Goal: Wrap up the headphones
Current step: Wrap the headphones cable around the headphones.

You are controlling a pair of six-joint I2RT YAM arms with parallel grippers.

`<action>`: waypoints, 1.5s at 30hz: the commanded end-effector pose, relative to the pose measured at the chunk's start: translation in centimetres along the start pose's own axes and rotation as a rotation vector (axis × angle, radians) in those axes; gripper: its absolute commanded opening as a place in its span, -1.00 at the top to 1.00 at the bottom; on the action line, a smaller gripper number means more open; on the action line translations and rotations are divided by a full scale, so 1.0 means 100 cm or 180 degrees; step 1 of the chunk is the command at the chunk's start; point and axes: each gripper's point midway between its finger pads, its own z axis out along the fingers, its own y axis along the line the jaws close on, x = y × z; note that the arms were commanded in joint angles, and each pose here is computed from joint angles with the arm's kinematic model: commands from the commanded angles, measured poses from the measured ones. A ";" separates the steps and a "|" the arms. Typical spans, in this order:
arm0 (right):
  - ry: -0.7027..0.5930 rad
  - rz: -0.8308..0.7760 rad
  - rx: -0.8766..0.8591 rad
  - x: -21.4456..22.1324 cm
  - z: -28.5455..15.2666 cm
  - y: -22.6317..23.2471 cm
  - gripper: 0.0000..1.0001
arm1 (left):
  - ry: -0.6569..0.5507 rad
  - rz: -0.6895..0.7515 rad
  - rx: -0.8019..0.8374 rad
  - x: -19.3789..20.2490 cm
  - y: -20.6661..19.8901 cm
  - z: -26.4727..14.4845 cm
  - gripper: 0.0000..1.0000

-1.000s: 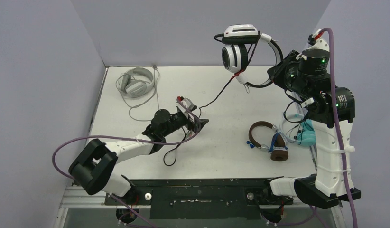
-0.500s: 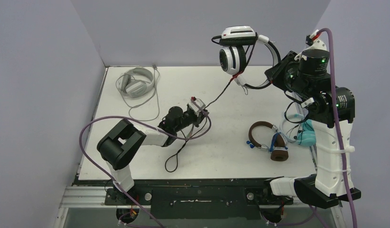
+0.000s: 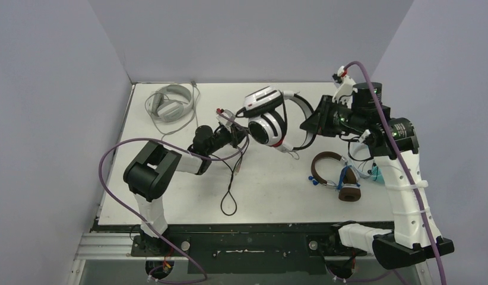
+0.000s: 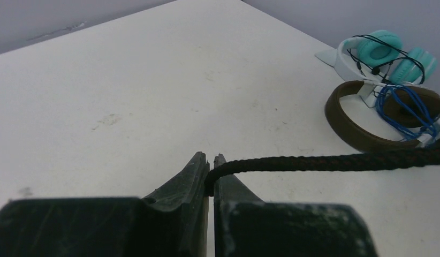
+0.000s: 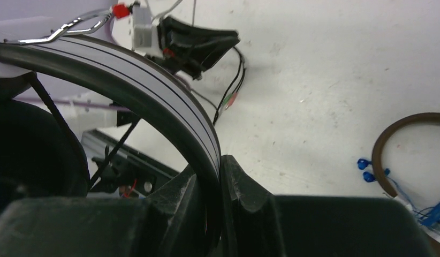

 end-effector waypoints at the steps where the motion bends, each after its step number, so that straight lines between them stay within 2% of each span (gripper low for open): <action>1: -0.0046 -0.0460 -0.1020 0.019 -0.020 0.050 1.00 | -0.0122 -0.0216 0.0302 -0.009 -0.009 0.009 1.00; 7: 0.0468 -0.0627 -0.1461 0.084 -0.007 0.059 1.00 | -0.0095 -0.0273 0.0301 -0.014 0.000 0.015 1.00; 13: 0.1131 -0.0894 -0.1131 0.167 0.027 0.032 1.00 | -0.0278 -0.0384 0.0346 -0.057 0.016 0.015 1.00; 18: 0.1476 -0.1129 -0.0198 0.212 0.059 -0.016 1.00 | -0.0337 -0.0219 0.0285 -0.095 0.017 0.014 1.00; 21: 0.1461 -0.1172 0.0449 0.209 0.069 -0.048 1.00 | -0.0328 -0.0149 0.0207 -0.109 0.016 0.010 1.00; 25: 0.1209 -0.1222 0.1202 0.187 0.072 -0.082 1.00 | -0.0226 -0.0111 0.0079 -0.112 0.015 0.004 1.00; 31: 0.1106 -0.1346 0.1813 0.172 0.079 -0.108 1.00 | -0.0169 -0.0014 0.0046 -0.117 -0.005 -0.006 1.00; 39: 0.0456 -0.1338 0.2889 0.121 0.069 -0.149 1.00 | 0.0235 0.0077 0.0012 -0.112 -0.037 -0.008 0.97; 45: -0.0048 -0.1086 0.3128 0.086 0.068 -0.161 1.00 | 0.0448 -0.0075 0.0291 -0.111 -0.078 -0.006 0.97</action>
